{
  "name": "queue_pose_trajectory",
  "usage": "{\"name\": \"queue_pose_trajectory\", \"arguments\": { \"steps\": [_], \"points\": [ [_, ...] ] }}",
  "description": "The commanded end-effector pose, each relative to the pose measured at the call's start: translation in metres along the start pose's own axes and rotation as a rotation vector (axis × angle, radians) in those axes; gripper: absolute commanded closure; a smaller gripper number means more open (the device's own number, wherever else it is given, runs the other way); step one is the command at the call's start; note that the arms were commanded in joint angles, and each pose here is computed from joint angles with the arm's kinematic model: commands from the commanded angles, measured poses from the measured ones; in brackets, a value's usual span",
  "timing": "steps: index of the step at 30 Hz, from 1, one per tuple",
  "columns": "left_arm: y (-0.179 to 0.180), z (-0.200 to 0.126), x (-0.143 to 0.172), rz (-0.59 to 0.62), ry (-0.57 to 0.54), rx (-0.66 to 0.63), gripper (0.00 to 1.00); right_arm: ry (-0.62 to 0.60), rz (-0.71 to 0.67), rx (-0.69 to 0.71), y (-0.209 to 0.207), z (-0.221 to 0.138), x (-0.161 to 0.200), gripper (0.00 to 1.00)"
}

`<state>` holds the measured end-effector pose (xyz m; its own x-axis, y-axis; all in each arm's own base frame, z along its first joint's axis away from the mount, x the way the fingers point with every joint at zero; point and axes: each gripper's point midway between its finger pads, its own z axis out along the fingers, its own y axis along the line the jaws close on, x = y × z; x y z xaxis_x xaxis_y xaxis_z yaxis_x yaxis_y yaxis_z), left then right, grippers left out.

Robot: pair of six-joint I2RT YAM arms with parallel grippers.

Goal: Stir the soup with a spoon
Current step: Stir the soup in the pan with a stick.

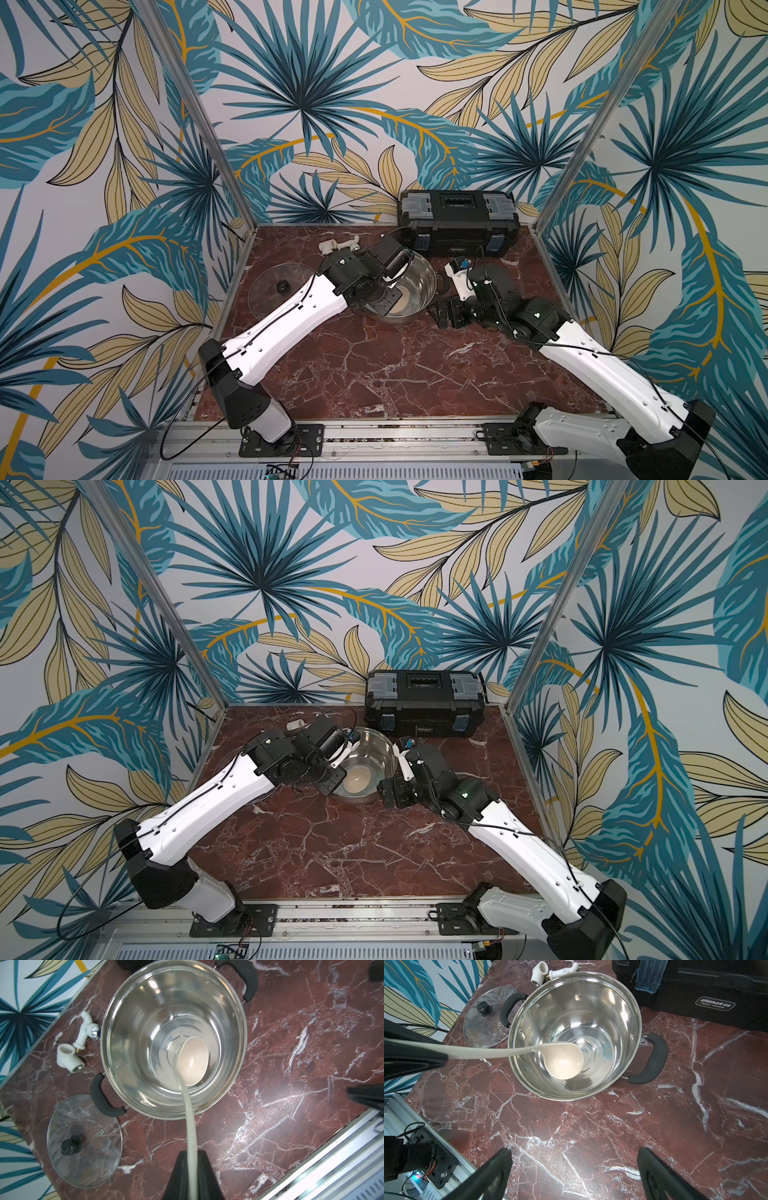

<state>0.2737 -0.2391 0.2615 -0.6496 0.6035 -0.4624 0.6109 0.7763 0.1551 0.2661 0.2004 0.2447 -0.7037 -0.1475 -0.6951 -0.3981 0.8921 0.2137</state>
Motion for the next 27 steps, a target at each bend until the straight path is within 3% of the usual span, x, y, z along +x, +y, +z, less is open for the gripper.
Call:
{"name": "queue_pose_trajectory", "arguments": {
  "steps": [1,10,20,27],
  "points": [
    [0.025,-0.001,0.02,0.008,0.056,-0.118,1.0,-0.018,-0.006,-0.024,0.007,-0.003,-0.008,0.0],
    [0.052,0.01,-0.013,0.041,-0.014,-0.278,1.0,-0.022,0.002,-0.028,0.008,-0.003,-0.009,0.0],
    [0.011,0.021,-0.065,0.02,-0.237,-0.086,1.0,-0.024,0.0,-0.021,0.007,-0.005,-0.01,0.0],
    [-0.02,0.028,-0.054,0.037,-0.198,0.063,1.0,-0.016,-0.002,-0.036,0.011,-0.001,-0.012,0.0]
  ]
}}
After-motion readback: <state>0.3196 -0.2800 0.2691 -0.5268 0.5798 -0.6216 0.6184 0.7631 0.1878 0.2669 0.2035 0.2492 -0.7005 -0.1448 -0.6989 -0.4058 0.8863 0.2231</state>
